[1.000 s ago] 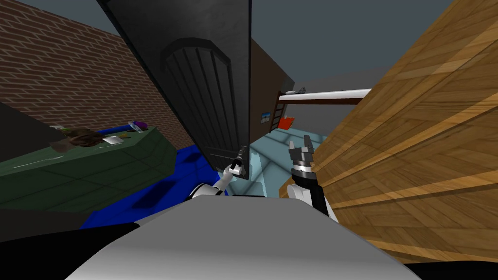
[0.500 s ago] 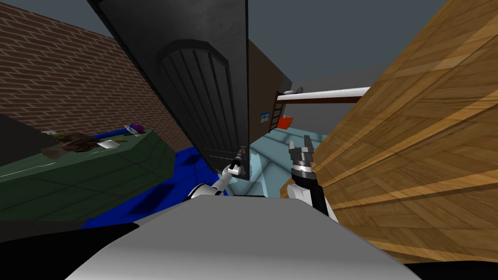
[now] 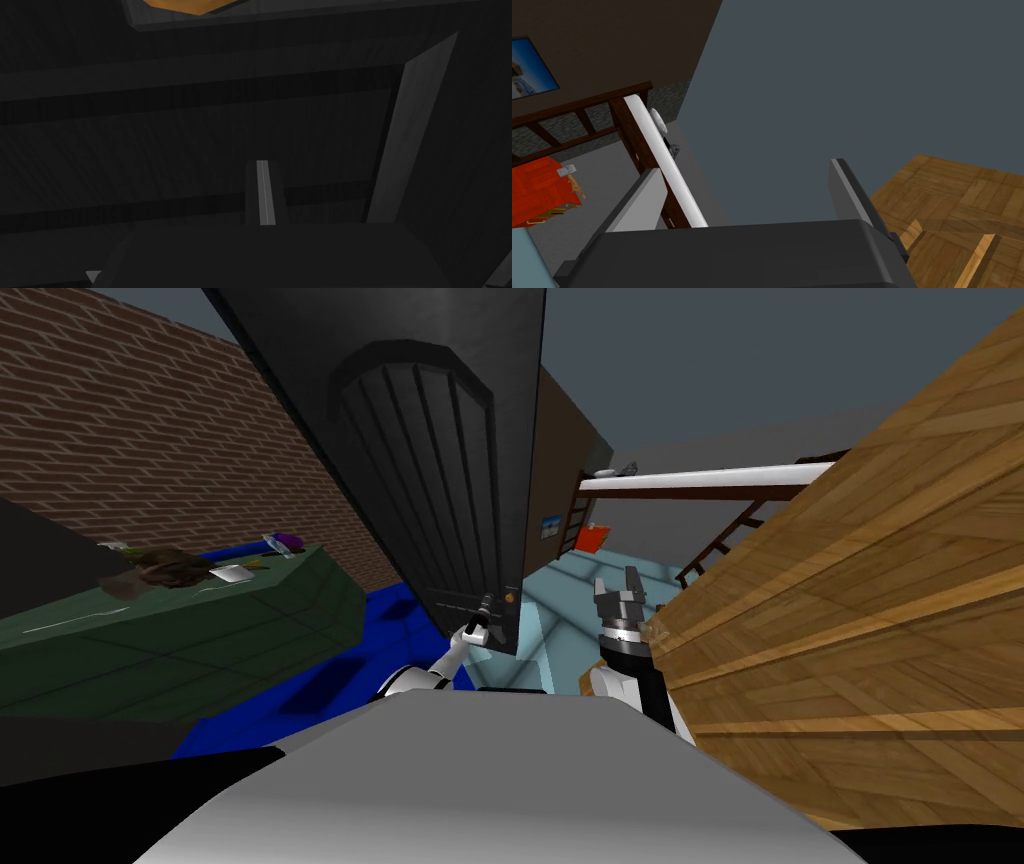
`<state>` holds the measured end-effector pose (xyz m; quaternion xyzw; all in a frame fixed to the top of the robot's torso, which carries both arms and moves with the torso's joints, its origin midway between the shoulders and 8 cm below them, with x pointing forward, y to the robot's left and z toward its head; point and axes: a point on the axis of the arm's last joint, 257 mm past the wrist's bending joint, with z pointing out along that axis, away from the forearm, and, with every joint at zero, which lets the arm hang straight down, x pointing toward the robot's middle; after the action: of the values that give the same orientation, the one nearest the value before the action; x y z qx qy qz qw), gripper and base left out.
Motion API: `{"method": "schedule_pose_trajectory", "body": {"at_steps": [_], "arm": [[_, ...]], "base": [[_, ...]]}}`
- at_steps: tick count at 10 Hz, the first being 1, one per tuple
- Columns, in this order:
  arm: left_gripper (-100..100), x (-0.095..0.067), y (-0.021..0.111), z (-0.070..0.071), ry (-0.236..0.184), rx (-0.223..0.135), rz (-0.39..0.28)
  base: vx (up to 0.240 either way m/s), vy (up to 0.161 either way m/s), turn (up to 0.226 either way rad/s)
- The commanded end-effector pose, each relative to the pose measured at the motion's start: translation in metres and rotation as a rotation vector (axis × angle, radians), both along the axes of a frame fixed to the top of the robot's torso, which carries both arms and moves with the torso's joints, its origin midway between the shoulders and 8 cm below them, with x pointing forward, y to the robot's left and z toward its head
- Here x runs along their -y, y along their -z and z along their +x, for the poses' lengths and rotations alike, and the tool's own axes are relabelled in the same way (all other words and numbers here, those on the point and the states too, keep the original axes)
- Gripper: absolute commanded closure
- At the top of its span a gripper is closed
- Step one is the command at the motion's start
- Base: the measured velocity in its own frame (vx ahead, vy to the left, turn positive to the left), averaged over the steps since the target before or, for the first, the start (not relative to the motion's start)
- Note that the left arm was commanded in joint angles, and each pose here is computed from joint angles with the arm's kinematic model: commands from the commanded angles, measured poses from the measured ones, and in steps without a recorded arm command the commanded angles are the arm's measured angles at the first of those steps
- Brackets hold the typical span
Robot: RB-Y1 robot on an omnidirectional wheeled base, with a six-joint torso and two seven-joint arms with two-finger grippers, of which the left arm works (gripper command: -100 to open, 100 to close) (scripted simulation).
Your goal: Push the door open
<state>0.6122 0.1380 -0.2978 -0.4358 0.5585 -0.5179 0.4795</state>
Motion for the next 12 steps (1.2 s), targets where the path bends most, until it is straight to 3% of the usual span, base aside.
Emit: {"method": "schedule_pose_trajectory", "body": {"at_steps": [1, 3, 6, 9, 12], "arm": [[-100, -0.006, -0.001, 0.002, -0.011, 0.002, 0.003], [-100, -0.001, -0.001, 0.001, -0.015, 0.000, -0.014], [-100, 0.028, -0.001, -0.004, -0.005, -0.008, -0.069], [-100, -0.003, -0.001, 0.001, -0.028, 0.005, -0.019], [-100, -0.009, -0.002, 0.001, -0.039, 0.015, -0.005]], "base": [[-0.228, 0.042, -0.035], [-0.268, 0.007, -0.030], [-0.263, -0.058, -0.039], [0.058, 0.014, -0.015], [0.251, 0.025, -0.018]]}}
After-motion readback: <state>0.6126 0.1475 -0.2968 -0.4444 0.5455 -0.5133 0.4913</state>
